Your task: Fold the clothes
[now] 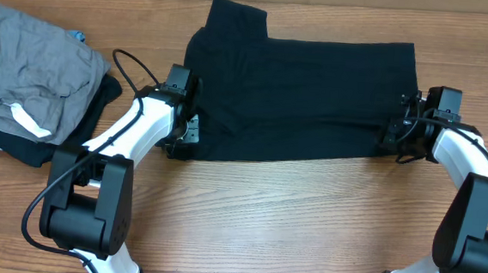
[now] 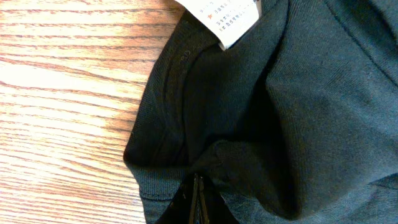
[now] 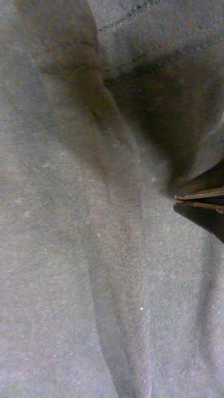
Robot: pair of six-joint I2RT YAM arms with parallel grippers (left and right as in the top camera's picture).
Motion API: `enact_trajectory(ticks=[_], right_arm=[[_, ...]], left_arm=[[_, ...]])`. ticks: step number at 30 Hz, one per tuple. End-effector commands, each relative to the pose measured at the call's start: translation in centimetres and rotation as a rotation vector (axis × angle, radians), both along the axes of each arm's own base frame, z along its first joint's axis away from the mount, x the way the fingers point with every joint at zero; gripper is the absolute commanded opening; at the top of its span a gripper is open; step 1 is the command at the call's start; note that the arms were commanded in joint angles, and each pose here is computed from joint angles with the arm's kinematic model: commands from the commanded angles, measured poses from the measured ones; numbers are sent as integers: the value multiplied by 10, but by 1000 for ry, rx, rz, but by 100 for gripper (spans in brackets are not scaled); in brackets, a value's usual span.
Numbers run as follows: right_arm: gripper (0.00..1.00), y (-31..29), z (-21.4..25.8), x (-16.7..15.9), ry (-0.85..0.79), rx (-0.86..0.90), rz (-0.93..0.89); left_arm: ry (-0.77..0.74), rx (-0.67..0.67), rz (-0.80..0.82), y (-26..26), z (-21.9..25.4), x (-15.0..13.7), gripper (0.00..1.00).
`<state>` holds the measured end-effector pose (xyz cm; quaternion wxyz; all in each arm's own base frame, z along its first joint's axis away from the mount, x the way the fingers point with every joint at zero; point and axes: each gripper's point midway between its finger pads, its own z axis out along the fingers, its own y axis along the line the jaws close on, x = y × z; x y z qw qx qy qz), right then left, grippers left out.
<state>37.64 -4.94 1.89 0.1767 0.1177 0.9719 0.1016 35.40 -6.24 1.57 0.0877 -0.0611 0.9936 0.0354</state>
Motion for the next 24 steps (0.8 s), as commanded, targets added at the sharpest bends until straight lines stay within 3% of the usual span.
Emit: enact_trajectory(ticks=[1,12,18,21,24], right_arm=[[4,2,-10,-6,5,-3,6],[4,3,-18,-10,4,-2,6],[4,7,-17,-10,0,19,13],[4,7,-17,-10,-1,19,13],[4,7,-17,-10,-2,18,13]], left_arm=[[15,24,33,8,-7,-2,6],[-21,16,29,4,14,15,7],[-76,-1,30,-3,69,43,9],[-106,-14,28,-6,91,52,13],[-115,-65,18,-16,95,56,26]])
